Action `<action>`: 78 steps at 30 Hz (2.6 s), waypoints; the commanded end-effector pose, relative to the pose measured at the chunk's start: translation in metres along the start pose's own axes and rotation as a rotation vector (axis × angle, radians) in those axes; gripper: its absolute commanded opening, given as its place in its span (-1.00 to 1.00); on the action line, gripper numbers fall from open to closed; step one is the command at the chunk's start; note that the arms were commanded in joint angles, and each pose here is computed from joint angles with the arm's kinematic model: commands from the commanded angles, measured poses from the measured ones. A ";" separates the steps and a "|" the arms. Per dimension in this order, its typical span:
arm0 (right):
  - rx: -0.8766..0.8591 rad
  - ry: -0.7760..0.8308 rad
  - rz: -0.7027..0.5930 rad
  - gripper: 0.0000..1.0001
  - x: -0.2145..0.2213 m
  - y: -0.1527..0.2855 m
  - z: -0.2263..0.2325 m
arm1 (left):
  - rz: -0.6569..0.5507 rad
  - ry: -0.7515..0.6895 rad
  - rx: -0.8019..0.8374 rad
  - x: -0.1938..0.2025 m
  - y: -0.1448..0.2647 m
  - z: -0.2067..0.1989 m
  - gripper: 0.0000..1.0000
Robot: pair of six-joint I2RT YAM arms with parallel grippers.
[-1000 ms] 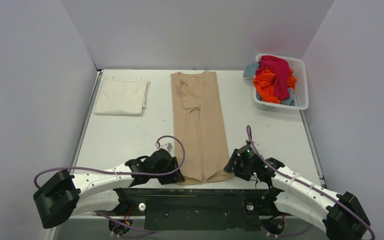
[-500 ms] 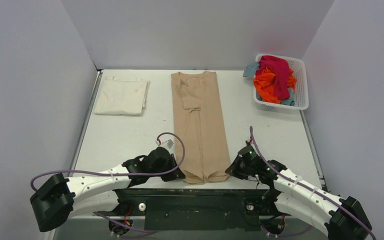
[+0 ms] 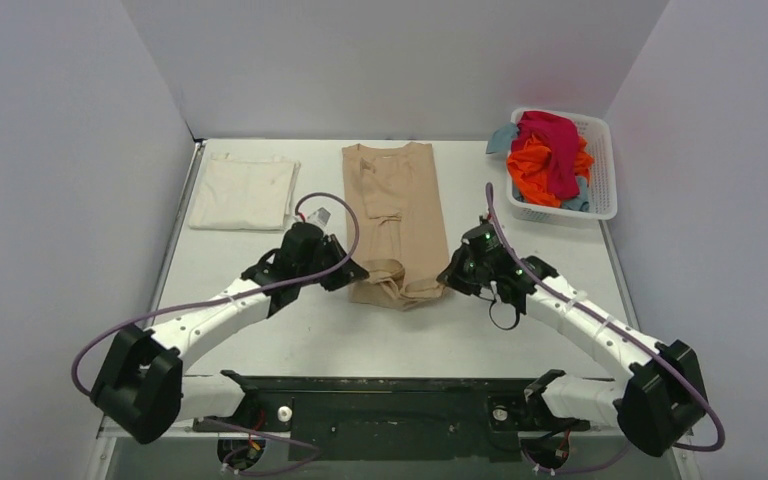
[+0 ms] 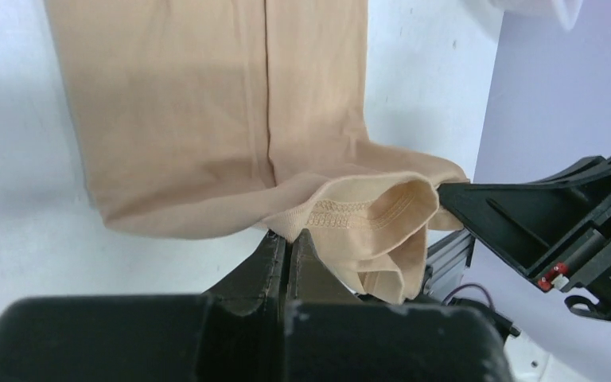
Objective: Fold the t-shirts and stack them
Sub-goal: Fold the folded rectangular tshirt in 1/3 of the way
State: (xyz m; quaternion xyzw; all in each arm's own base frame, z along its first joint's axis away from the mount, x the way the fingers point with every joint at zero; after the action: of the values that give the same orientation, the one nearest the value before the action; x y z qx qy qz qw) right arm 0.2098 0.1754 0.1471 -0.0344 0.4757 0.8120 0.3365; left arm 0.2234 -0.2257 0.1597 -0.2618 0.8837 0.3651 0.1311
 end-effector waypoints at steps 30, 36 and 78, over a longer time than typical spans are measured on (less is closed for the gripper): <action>0.070 -0.051 -0.010 -1.00 -0.137 -0.117 0.051 | 0.031 -0.002 -0.065 -0.146 -0.109 0.041 -1.00; 0.055 -0.060 0.040 -0.68 -0.143 -0.139 0.053 | 0.014 0.008 -0.100 -0.154 -0.113 0.048 -0.24; -0.080 0.268 0.058 0.42 -0.136 -0.226 0.127 | 0.093 0.011 -0.254 -0.048 -0.057 0.074 0.74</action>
State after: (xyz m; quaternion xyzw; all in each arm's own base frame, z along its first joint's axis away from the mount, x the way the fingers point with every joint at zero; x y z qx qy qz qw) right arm 0.4671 0.2669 0.0987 -0.1303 0.4983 0.8216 0.2444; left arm 0.2788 -0.1714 0.0870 -0.2305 0.8364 0.4951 0.0476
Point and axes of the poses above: each gripper's point midway between its finger pads, its own y axis back along the fingers, its own z axis along the line the jaws close on, x = y × z, the point moved 5 cm from there along y, back along the fingers, and after that the axes turned 5 degrees about -y, right-handed, at the moved point
